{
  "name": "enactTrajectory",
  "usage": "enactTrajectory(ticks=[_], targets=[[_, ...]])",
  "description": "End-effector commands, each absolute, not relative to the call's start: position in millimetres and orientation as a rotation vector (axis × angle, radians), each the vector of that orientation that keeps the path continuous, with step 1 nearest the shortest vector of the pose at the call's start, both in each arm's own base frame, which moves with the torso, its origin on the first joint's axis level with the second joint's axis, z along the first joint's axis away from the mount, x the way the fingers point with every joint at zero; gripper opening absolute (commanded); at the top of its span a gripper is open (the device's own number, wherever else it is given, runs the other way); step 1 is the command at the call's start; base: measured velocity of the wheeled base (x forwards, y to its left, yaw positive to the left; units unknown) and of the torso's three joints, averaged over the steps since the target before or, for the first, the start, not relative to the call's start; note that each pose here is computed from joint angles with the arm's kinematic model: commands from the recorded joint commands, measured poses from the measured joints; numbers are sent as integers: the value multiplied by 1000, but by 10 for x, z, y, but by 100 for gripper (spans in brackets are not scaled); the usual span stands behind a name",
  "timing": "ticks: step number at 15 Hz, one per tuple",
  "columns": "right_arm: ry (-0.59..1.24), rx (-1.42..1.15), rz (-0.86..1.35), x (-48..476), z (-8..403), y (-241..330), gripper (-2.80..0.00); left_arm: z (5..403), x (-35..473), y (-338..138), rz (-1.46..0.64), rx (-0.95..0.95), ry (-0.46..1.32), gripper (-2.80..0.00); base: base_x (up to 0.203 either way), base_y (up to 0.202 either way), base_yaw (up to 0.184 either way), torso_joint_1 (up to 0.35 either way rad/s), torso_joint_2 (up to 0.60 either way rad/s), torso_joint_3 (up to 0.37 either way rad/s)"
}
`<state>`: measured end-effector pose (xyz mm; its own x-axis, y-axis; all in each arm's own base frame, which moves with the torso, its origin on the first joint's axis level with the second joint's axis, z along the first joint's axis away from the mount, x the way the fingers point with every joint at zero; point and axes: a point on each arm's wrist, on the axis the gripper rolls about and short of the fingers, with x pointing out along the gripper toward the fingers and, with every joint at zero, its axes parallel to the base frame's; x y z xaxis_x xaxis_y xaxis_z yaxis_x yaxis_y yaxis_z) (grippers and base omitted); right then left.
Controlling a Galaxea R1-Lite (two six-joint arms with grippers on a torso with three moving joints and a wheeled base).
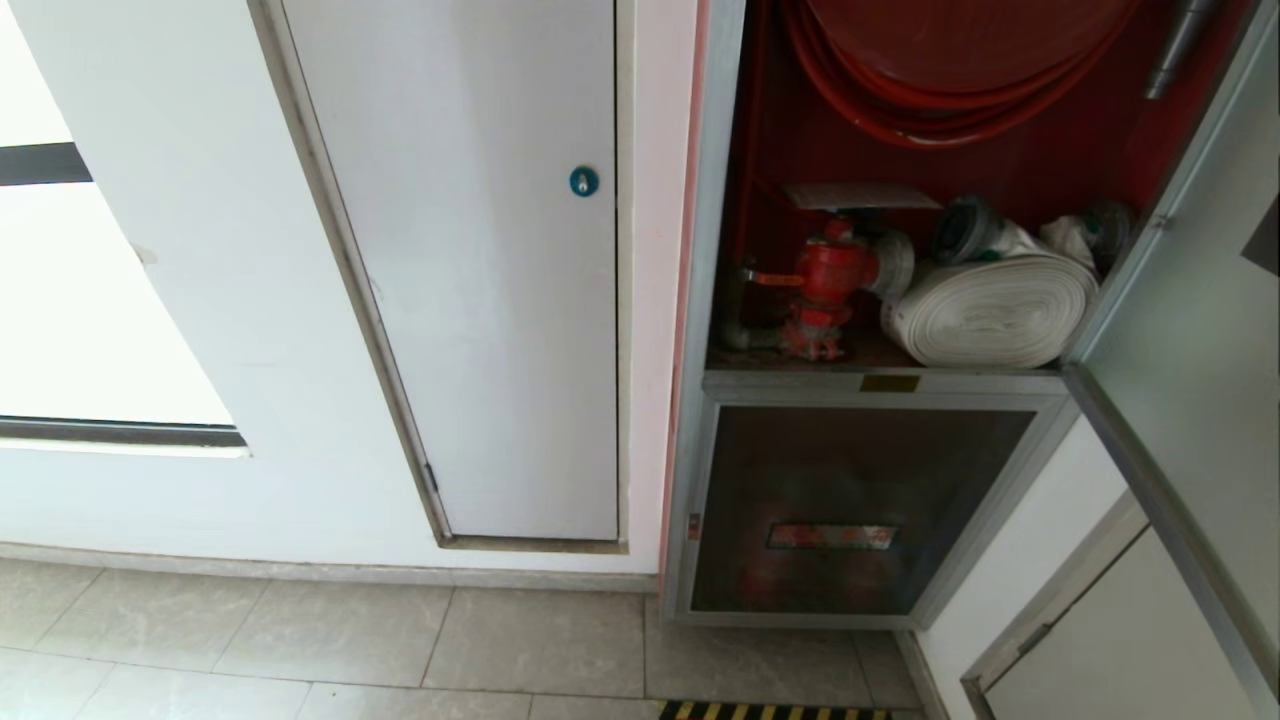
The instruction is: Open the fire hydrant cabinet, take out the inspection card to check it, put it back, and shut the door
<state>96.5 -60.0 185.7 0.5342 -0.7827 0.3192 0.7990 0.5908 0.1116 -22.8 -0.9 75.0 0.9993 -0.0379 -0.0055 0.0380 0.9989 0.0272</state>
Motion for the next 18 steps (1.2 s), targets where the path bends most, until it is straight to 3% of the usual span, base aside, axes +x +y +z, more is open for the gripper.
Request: enactTrajectory(ticks=[1,18], targets=[[-350,-56,-983,951,1850,-643,-280,750,-227,-9,-38,27,6,-280,0,0,0,0,0,0],[-220,-16,-1127,951,1767,-1070,-280,750,-227,-9,-38,27,6,-280,0,0,0,0,0,0]])
